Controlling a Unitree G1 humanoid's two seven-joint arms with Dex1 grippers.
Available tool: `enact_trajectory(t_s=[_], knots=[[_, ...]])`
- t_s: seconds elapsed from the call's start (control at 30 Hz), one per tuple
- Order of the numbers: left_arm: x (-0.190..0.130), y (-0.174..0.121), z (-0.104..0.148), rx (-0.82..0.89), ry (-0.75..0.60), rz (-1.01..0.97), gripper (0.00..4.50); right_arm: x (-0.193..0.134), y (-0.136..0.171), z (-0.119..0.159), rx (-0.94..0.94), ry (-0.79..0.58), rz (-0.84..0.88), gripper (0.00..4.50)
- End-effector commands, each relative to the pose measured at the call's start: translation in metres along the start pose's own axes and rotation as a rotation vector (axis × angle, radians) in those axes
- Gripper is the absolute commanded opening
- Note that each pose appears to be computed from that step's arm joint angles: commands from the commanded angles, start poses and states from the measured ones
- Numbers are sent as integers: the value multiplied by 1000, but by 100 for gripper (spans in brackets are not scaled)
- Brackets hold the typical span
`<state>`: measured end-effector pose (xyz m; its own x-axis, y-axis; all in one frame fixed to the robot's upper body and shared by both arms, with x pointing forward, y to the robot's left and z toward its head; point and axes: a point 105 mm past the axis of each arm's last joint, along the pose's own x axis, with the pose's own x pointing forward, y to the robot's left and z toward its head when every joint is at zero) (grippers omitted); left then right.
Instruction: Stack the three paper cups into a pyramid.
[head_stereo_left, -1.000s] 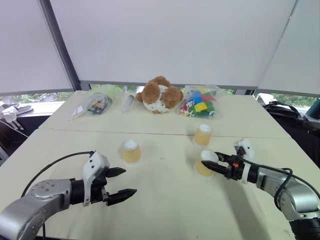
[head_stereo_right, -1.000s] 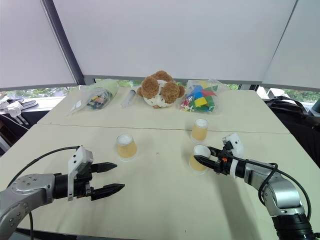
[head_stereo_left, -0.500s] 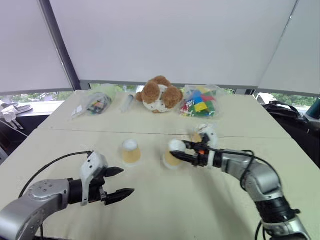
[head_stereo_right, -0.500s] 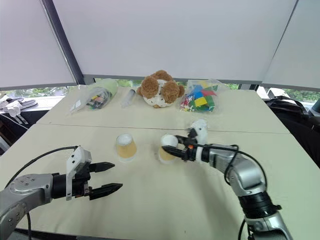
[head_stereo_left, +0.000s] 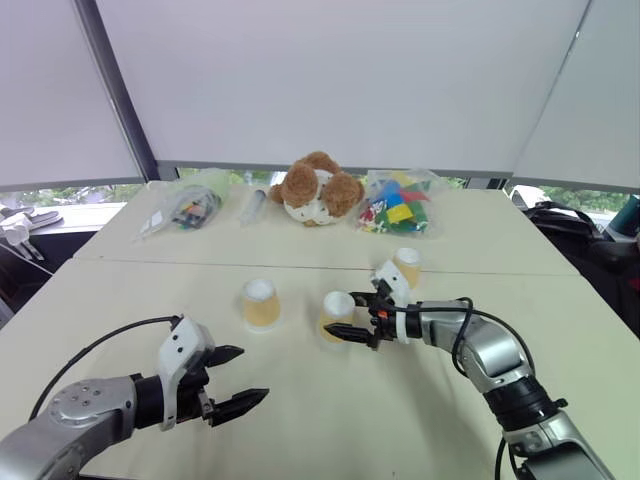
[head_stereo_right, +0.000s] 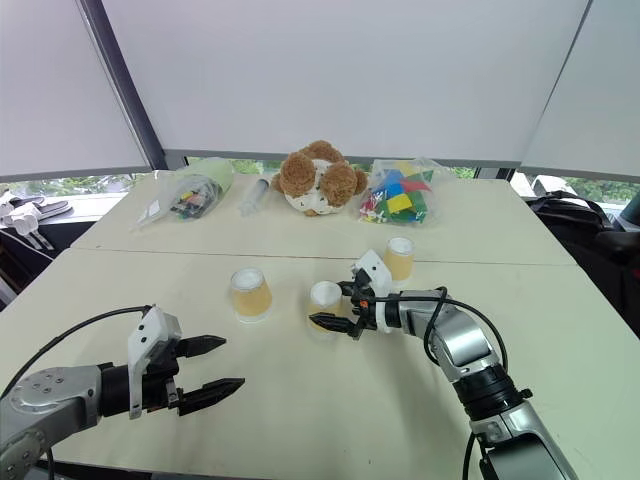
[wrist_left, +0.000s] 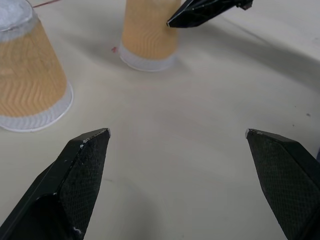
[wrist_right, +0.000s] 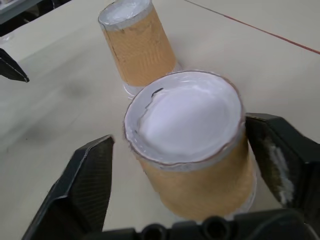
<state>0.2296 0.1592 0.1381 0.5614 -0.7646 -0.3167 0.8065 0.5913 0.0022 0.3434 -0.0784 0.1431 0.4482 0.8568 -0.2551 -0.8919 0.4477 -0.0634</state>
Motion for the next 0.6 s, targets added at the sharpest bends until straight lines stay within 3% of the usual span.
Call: enact_trajectory(t_s=[0.03, 0.17, 0.27, 0.33, 0.6], knots=[[-3, 0, 12, 37, -43, 9, 450, -21, 1, 41, -73, -122, -19, 443], [-2, 4, 19, 37, -68, 4, 450, -50, -4, 58, -30, -190, -83, 443], [3, 3, 33, 40, -114, -22, 450, -78, -39, 69, 11, -280, -285, 443], [8, -1, 39, 78, -110, -54, 450, -89, -70, 60, -4, -281, -453, 443], [12, -3, 53, 124, -125, -69, 450, -81, -127, 25, -8, -224, -688, 443]])
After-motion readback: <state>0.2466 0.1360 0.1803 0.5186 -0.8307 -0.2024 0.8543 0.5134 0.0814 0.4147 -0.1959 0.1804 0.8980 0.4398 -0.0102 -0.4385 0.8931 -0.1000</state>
